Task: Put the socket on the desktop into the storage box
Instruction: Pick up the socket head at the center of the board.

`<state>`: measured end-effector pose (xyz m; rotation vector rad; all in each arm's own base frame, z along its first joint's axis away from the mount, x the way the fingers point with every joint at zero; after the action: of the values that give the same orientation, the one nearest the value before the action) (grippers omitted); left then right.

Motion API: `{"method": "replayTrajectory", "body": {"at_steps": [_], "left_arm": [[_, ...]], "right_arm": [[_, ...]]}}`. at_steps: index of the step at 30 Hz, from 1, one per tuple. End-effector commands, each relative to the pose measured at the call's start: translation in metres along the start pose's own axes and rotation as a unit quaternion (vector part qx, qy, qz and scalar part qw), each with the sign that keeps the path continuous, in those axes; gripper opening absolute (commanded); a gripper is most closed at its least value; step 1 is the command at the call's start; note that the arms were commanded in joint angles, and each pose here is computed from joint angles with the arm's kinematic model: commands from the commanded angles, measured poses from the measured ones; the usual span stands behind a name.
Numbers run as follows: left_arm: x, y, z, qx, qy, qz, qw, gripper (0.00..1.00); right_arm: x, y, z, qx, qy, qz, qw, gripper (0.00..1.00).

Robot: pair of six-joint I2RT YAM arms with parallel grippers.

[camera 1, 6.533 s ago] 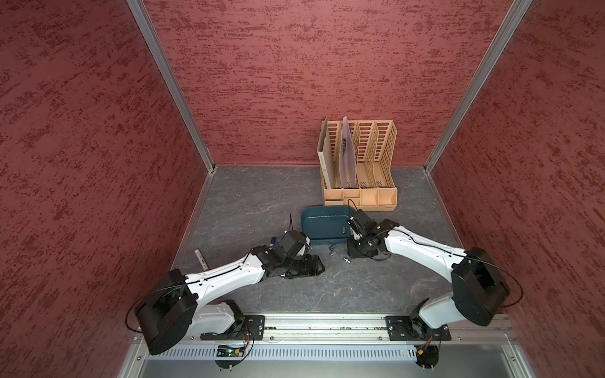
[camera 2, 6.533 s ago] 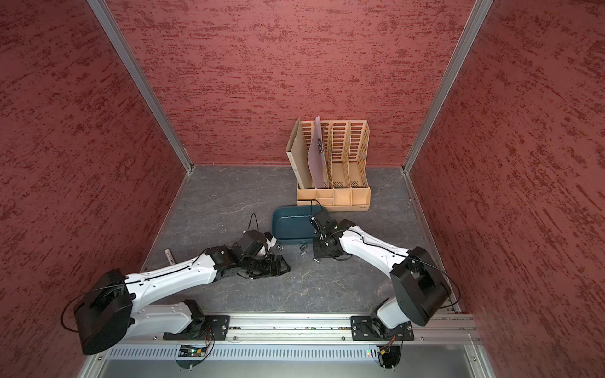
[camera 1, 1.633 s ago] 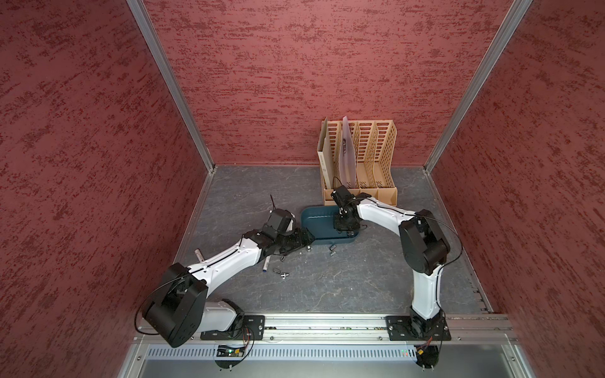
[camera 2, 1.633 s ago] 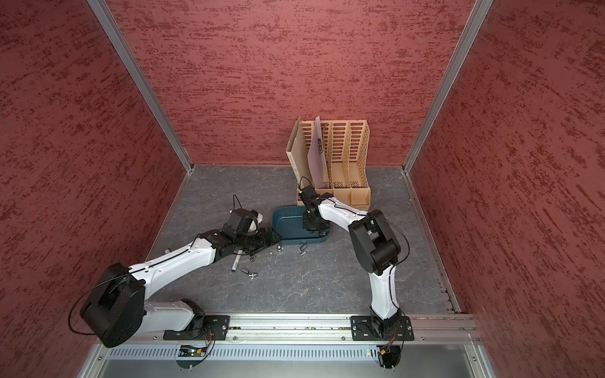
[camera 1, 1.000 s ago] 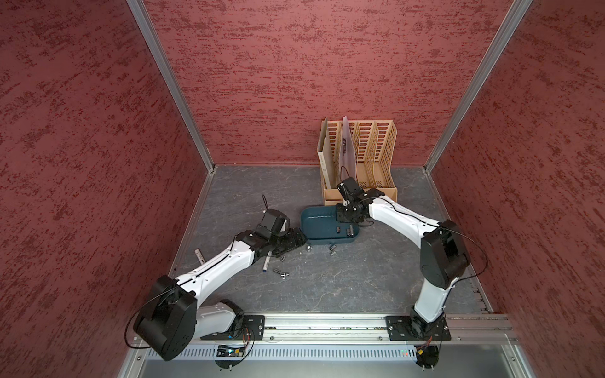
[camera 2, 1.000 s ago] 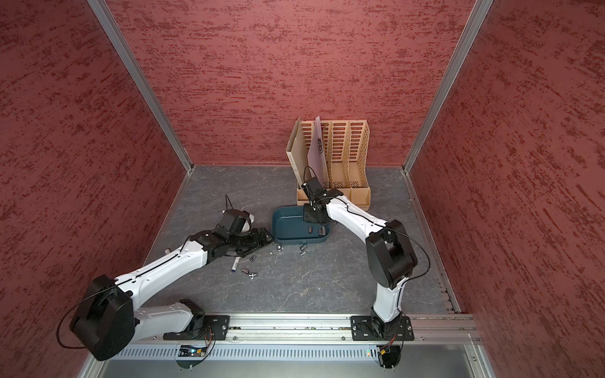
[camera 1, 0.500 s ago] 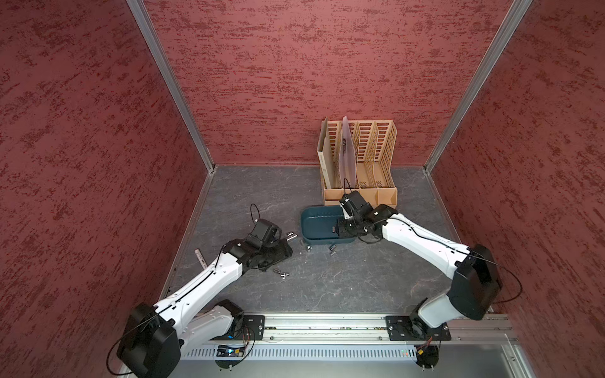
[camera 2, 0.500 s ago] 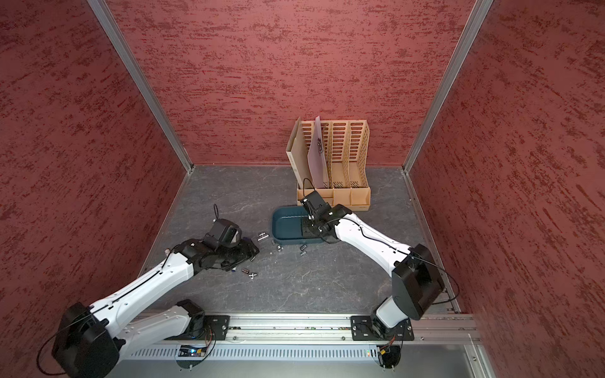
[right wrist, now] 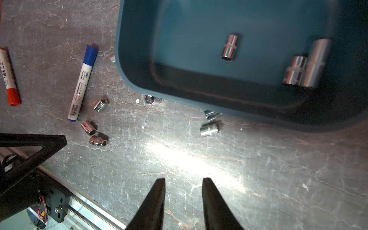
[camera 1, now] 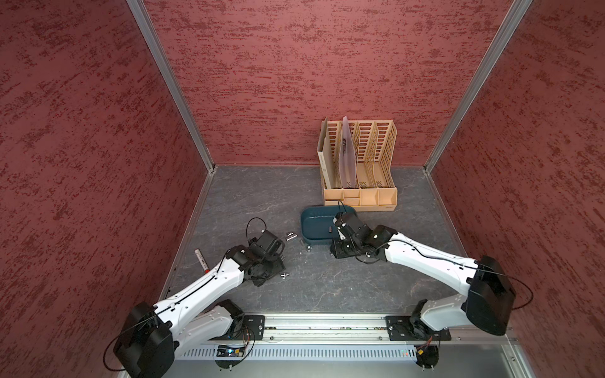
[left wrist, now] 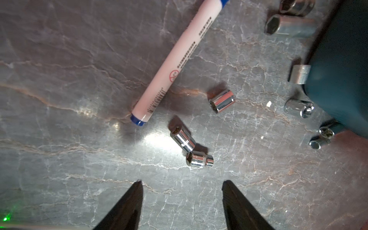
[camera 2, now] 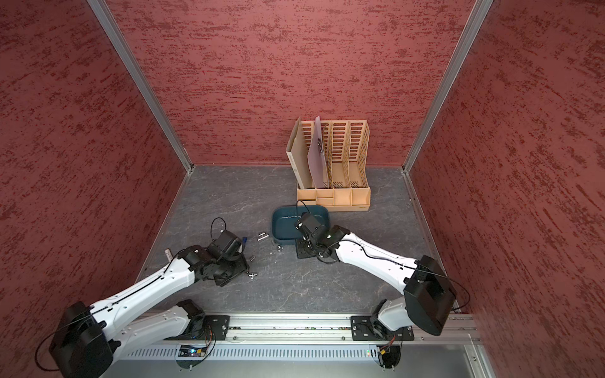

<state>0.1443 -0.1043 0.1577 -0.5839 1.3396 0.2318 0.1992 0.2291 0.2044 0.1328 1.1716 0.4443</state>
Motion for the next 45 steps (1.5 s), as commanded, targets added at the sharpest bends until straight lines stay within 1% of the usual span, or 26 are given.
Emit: {"method": "replayTrajectory", "body": {"at_steps": [1, 5, 9, 14, 23, 25, 33, 39, 42, 45], "left_arm": [[0.007, 0.000, 0.001, -0.022, -0.009, 0.017, 1.000, 0.62], [0.014, -0.004, 0.003, -0.032, -0.012, 0.027, 0.999, 0.56], [0.022, -0.009, 0.006, -0.037, -0.013, 0.029, 0.999, 0.55], [0.031, -0.014, 0.011, -0.042, -0.011, 0.041, 0.998, 0.51], [0.040, -0.016, 0.019, -0.044, -0.018, 0.052, 0.998, 0.47], [0.042, -0.017, 0.020, -0.043, -0.017, 0.055, 0.997, 0.41], [0.051, -0.014, 0.017, -0.046, -0.001, 0.054, 0.997, 0.39], [0.053, -0.012, 0.016, -0.046, 0.002, 0.059, 0.997, 0.23], [0.054, -0.011, 0.016, -0.046, 0.001, 0.059, 0.997, 0.20], [0.053, -0.010, 0.016, -0.047, 0.001, 0.059, 0.997, 0.15]], "right_arm": [[-0.004, 0.004, 0.000, 0.012, -0.024, 0.015, 1.000, 0.36], [-0.005, 0.003, -0.002, 0.016, -0.027, 0.013, 0.999, 0.36], [-0.005, 0.001, -0.004, 0.018, -0.026, 0.012, 0.999, 0.36], [-0.005, -0.001, -0.007, 0.021, -0.026, 0.008, 0.999, 0.36], [-0.005, -0.001, -0.007, 0.025, -0.026, 0.007, 0.999, 0.36], [-0.005, -0.001, -0.006, 0.025, -0.026, 0.004, 0.999, 0.36], [-0.005, -0.002, -0.005, 0.025, -0.028, -0.005, 0.999, 0.36], [-0.005, -0.001, -0.004, 0.025, -0.028, -0.007, 0.999, 0.36], [-0.006, -0.002, -0.004, 0.025, -0.029, -0.008, 0.999, 0.36], [-0.007, -0.002, -0.004, 0.025, -0.030, -0.010, 0.999, 0.36]]}}
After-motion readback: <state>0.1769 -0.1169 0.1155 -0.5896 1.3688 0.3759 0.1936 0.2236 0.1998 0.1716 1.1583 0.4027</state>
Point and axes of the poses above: each gripper's point midway between its finger pads, its own x axis out along the fingers, its own y axis along the line the jaws close on, z = x × y, the point moved 10 cm from there along -x, back along the fingers
